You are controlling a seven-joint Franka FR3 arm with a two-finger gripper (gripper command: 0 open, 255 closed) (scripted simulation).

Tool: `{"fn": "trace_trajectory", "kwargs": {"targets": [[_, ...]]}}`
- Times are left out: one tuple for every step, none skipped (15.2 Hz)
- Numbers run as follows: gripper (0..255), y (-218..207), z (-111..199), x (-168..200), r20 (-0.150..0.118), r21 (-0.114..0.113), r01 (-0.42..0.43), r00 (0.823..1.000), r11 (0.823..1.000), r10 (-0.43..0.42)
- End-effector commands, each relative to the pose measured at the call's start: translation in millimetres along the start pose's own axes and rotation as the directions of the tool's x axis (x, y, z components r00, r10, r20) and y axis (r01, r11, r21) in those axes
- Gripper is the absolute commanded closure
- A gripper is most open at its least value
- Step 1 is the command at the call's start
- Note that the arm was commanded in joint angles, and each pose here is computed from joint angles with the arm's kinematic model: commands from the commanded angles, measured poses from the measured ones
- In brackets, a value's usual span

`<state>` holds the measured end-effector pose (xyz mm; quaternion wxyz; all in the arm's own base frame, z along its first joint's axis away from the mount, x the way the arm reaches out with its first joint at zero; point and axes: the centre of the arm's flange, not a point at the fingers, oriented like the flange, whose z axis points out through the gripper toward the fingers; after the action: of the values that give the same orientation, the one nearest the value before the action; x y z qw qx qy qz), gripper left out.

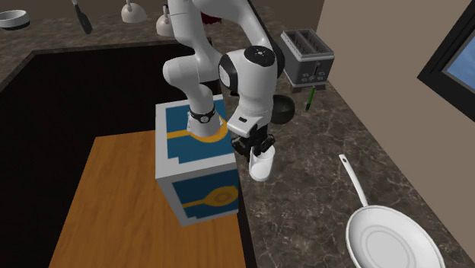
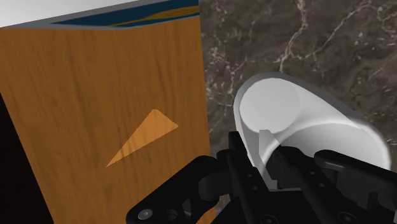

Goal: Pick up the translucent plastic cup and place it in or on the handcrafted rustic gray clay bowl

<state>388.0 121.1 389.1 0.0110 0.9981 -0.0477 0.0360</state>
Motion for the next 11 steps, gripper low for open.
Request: {"fn": "trace_trajectory", "kwargs": {"targets": [[255, 1, -10, 2, 0.000, 0.000, 0.000, 1.000, 1.000, 0.000], [255, 1, -15, 2, 0.000, 0.000, 0.000, 1.000, 1.000, 0.000], [255, 1, -21, 2, 0.000, 0.000, 0.000, 1.000, 1.000, 0.000], [255, 1, -26, 3, 0.000, 0.000, 0.000, 1.000, 1.000, 0.000], [255, 2, -31, 3, 0.000, 0.000, 0.000, 1.000, 1.000, 0.000], [255, 2, -36, 4, 0.000, 0.000, 0.000, 1.000, 1.000, 0.000], [255, 2, -42, 4, 0.000, 0.000, 0.000, 1.000, 1.000, 0.000], [255, 2, -47, 4, 0.000, 0.000, 0.000, 1.000, 1.000, 0.000], [255, 2, -52, 5, 0.000, 0.000, 0.000, 1.000, 1.000, 0.000], [255, 2, -58, 5, 0.000, 0.000, 0.000, 1.000, 1.000, 0.000], [255, 2, -63, 5, 0.000, 0.000, 0.000, 1.000, 1.000, 0.000]]}}
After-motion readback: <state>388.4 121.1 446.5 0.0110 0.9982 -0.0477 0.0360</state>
